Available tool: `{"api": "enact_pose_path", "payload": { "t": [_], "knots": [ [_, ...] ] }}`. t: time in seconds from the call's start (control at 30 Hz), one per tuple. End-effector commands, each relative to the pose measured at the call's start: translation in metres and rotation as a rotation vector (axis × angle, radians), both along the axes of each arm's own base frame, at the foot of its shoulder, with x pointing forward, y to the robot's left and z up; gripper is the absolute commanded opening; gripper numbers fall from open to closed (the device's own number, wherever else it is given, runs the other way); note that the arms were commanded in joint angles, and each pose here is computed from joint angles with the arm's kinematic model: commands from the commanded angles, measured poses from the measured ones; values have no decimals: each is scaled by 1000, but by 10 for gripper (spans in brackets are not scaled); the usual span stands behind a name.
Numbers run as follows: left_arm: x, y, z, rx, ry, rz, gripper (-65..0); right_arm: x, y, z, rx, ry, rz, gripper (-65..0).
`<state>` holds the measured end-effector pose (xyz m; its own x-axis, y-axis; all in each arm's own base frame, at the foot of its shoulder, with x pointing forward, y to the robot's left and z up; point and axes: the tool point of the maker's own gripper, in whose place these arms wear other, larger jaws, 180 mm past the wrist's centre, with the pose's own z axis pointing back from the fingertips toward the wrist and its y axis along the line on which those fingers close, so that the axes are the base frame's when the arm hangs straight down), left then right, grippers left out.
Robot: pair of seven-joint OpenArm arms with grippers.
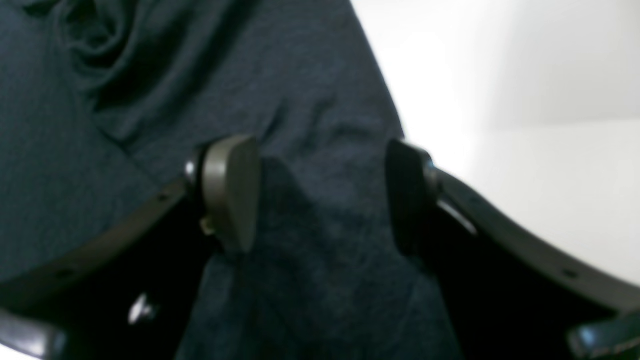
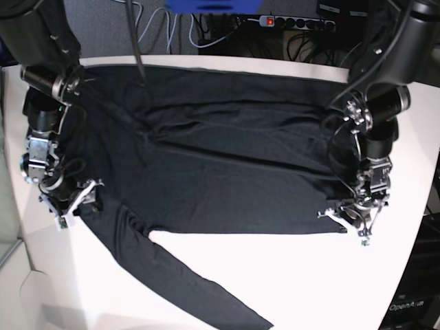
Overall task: Fold the T-shirt properly
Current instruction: 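Lower both grippers to the shirt's side edges and pinch them, then adjust the right gripper's pinch on the shirt side edge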
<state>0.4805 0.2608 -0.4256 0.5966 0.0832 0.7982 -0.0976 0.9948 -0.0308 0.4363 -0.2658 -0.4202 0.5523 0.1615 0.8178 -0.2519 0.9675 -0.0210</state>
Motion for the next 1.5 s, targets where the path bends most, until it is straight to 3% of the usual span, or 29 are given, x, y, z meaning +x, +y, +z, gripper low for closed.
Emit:
{"api": "enact_pose_path", "payload": {
  "t": [0.0, 0.17, 0.87, 1.2, 1.47],
  "knots": [
    [9, 2, 11, 6, -11, -4, -602, 17, -10, 26, -5, -75, -15, -250],
    [8, 2, 11, 4, -10, -5, -650, 20, -11, 29, -7, -82, -15, -247],
    [0, -8, -2, 2, 17, -25, -650, 39, -13, 53, -6, -131, -18, -245],
    [-12, -7, -14, 5, 40, -24, -650, 40, -38, 51, -78, -146, -138, -245],
    [-17, -3, -19, 9, 51, -19, -650, 28, -36, 34, -77, -110, -139, -245]
  ]
}}
